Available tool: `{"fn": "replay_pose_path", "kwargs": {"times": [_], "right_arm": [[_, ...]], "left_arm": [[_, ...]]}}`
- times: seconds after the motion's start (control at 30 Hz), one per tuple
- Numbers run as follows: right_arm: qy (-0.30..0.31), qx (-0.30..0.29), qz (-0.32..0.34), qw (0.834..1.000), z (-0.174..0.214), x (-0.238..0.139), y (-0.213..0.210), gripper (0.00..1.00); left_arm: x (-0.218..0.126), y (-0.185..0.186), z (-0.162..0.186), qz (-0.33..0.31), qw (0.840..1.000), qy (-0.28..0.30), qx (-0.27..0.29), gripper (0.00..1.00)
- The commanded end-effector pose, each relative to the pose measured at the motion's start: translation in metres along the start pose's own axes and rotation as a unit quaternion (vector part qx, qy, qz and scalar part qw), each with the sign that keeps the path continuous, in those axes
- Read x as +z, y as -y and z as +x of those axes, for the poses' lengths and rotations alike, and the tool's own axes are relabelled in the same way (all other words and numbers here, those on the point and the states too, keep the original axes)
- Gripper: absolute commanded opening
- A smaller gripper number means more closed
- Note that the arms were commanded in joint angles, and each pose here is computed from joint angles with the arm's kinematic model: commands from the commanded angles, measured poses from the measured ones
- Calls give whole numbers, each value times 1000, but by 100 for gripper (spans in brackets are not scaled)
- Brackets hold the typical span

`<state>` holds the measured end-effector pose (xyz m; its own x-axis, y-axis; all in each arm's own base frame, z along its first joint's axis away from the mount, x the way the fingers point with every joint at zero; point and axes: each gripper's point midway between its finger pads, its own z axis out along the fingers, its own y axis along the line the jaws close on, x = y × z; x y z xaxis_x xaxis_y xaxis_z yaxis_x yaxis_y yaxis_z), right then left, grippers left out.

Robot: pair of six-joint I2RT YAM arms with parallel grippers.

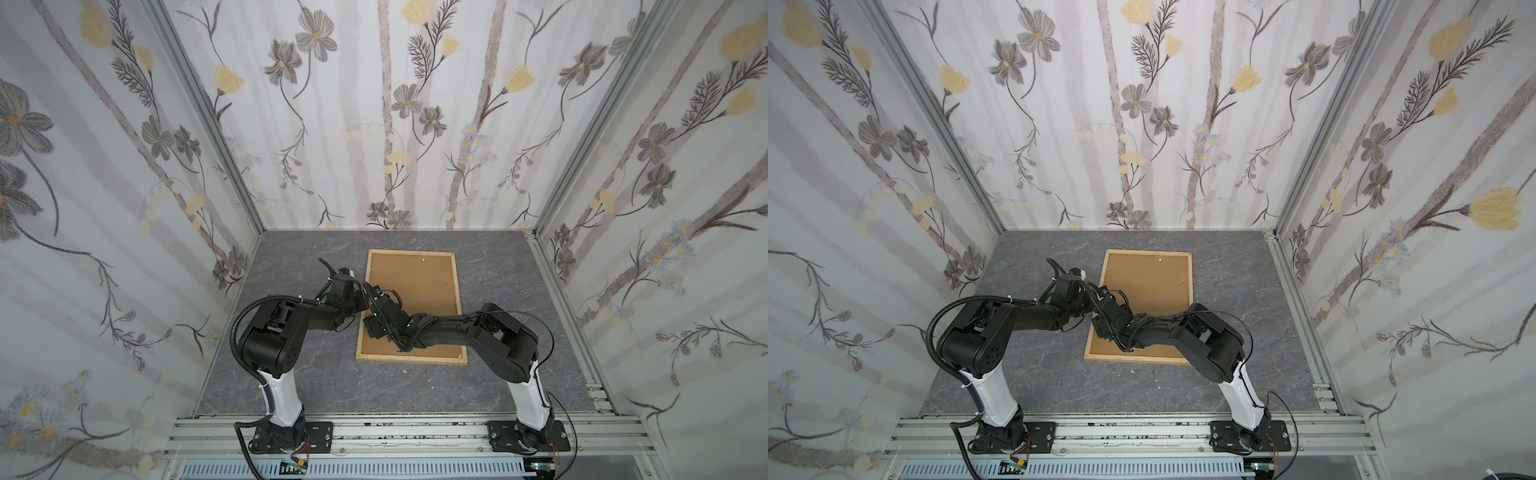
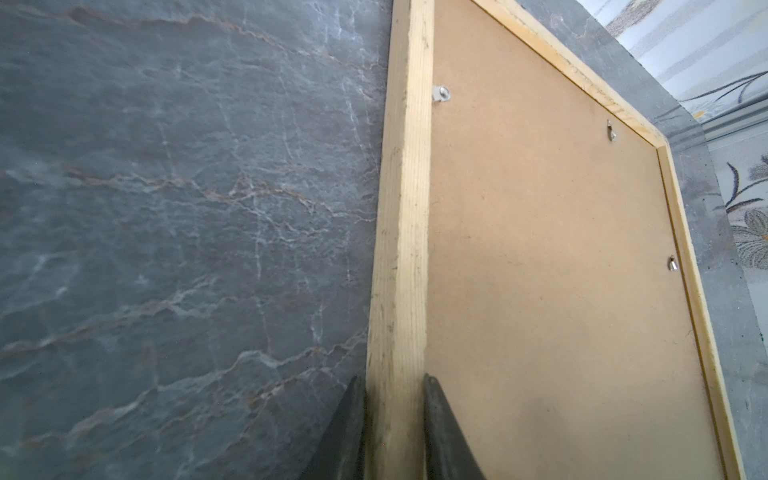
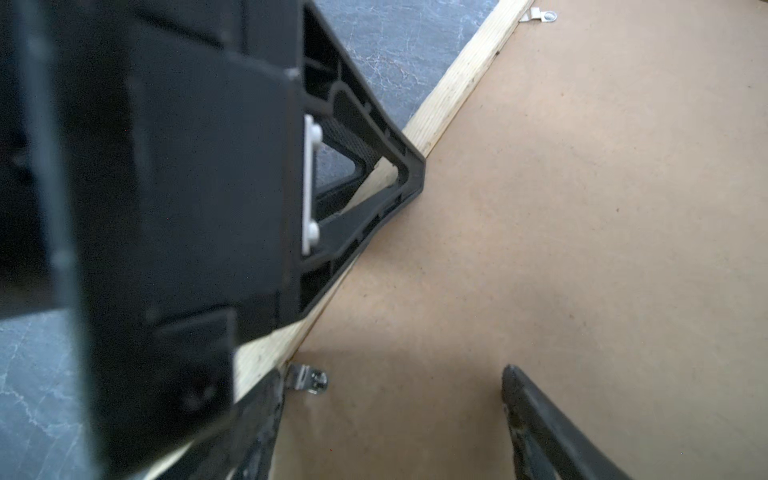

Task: Put the photo into the frame

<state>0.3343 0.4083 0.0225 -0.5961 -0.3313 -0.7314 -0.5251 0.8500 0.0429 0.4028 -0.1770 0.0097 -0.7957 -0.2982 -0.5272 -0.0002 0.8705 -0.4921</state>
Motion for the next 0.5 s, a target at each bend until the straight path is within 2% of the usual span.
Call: {"fn": "replay_pose_path", "kwargs": {"times": [0.0, 0.47], "right_arm": [[-66, -14, 49, 997, 40, 5, 26, 81], [-65, -6, 46, 997, 40, 8, 23, 81]], "left_arm": [[-13, -45, 93, -86, 980, -179, -34, 23], [-16, -46, 98, -85, 980, -178, -38, 23]]}}
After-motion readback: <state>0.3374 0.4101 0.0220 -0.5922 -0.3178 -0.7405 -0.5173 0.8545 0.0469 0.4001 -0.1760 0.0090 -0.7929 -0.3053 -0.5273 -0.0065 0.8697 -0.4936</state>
